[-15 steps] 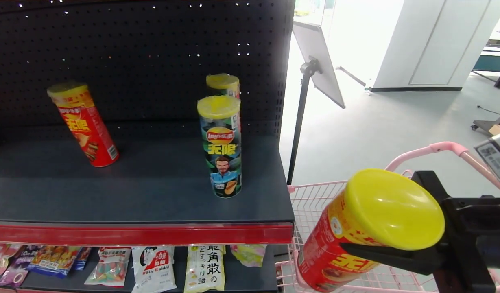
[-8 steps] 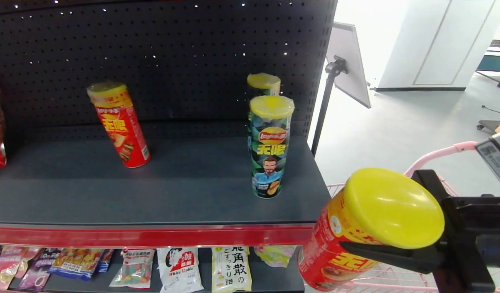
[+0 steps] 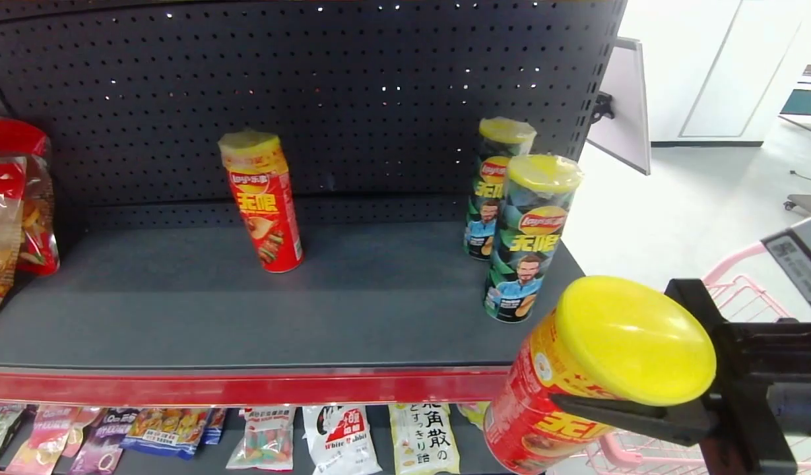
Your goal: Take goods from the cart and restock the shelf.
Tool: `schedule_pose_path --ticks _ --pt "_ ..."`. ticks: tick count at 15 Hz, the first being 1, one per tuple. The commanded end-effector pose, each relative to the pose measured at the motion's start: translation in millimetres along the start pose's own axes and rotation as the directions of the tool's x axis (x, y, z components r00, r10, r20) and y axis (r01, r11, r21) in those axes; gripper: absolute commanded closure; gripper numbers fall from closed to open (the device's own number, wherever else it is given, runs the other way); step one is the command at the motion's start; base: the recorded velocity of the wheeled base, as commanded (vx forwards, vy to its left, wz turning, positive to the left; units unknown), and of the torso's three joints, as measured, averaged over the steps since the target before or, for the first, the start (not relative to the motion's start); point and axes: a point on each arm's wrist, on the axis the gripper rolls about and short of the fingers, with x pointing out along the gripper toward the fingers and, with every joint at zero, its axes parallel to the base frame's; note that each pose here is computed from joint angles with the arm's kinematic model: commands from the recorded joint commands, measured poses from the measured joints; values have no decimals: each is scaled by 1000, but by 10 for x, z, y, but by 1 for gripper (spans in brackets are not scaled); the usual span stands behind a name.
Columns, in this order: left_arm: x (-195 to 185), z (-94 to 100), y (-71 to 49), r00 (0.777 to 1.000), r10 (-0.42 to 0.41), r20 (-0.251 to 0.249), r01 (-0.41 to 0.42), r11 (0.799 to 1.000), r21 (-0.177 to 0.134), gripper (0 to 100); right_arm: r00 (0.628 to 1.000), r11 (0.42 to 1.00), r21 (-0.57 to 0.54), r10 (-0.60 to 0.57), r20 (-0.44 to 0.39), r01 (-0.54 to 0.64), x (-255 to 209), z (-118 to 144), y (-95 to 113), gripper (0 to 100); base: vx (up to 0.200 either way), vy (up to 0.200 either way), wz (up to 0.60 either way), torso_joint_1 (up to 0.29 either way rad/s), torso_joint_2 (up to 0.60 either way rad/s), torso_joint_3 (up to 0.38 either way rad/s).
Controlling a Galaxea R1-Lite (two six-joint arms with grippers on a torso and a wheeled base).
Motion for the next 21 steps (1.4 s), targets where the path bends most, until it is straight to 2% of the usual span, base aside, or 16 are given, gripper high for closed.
schedule_pose_path --ticks 1,10,21 --pt "1 0 0 1000 0 -2 0 1000 -1 0 1000 1000 1 2 -2 -2 5 -6 2 100 0 200 0 7 2 -2" --pt "1 0 0 1000 0 -2 0 1000 -1 0 1000 1000 7 6 -11 -6 4 -42 14 100 0 200 0 4 2 3" --pt "1 0 0 1000 0 -2 0 1000 -1 0 1000 1000 8 7 -13 -7 -6 -60 28 100 0 0 0 0 0 0"
